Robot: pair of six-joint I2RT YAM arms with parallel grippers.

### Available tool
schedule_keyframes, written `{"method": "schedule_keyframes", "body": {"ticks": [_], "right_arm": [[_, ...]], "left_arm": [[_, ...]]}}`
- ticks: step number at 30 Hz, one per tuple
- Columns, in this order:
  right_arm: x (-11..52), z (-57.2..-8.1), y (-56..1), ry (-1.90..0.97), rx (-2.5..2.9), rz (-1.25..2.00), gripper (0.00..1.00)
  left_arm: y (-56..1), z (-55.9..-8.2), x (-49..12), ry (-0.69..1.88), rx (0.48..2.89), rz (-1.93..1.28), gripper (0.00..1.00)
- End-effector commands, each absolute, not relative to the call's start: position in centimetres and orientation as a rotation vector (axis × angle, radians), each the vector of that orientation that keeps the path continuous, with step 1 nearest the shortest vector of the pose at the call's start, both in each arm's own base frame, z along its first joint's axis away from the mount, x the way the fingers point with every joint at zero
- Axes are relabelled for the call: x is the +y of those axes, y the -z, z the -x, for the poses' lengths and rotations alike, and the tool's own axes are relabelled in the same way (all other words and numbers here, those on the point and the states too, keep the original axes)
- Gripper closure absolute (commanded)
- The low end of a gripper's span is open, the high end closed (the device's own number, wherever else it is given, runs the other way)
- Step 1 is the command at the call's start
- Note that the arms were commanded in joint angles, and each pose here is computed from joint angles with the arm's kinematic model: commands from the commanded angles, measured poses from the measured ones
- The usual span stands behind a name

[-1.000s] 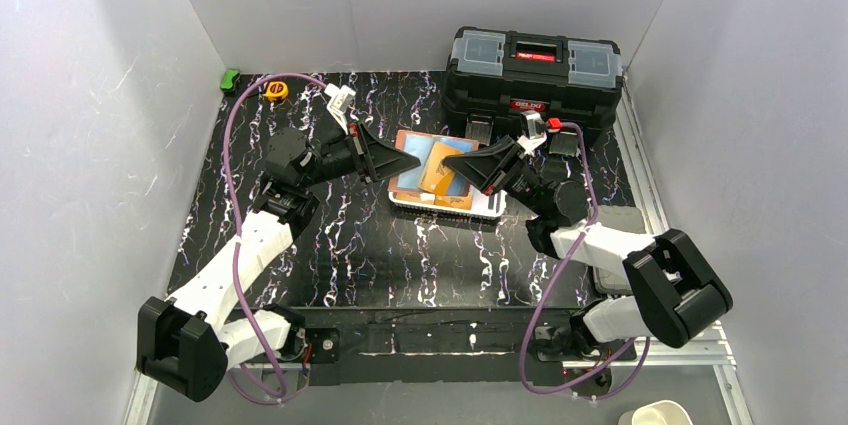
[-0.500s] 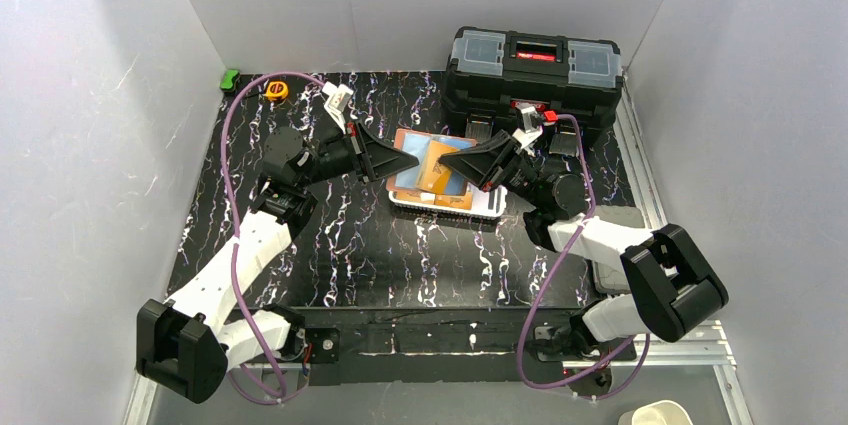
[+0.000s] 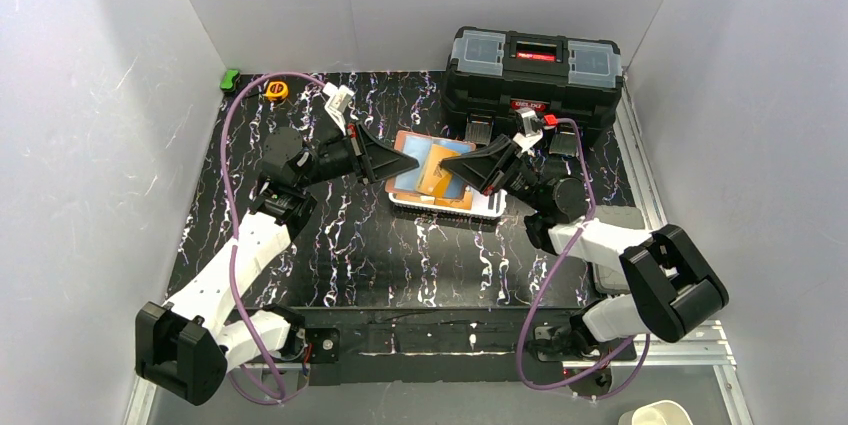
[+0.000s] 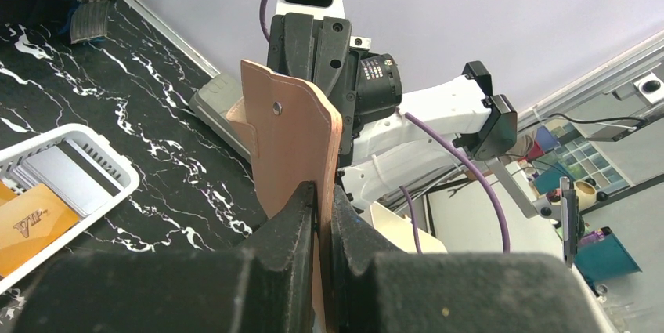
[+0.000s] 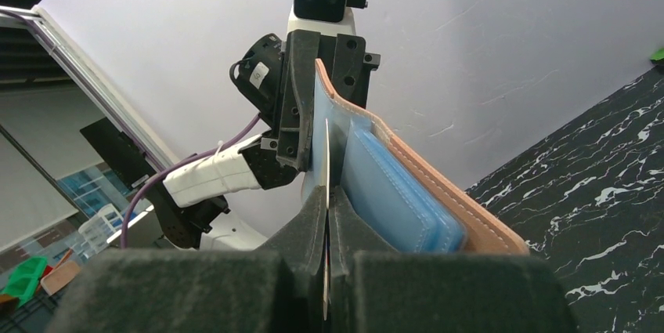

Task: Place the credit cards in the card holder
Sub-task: Insert the credit card into the card holder.

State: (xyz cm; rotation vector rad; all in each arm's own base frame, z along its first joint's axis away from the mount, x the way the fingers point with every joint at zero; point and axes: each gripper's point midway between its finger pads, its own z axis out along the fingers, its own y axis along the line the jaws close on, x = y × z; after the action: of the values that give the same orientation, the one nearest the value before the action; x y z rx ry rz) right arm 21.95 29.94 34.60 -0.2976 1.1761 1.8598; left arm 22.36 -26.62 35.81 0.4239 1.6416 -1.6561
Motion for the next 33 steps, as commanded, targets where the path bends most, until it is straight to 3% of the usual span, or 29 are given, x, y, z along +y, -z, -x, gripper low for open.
{"method": "schedule_keyframes", "body": {"ticks": [1, 33], "right_arm": [[29.9, -20.1, -34.0, -1.874, 1.163, 0.37, 0.99], [32.0, -19.5, -35.7, -1.879, 1.146, 0.516, 0.99]], "left_arm": [[-39.9, -21.1, -26.2, 1.631, 1.478, -0.509, 1.0], [-39.4, -21.1, -26.2, 1.602, 1.472, -0.546, 1.0]]}}
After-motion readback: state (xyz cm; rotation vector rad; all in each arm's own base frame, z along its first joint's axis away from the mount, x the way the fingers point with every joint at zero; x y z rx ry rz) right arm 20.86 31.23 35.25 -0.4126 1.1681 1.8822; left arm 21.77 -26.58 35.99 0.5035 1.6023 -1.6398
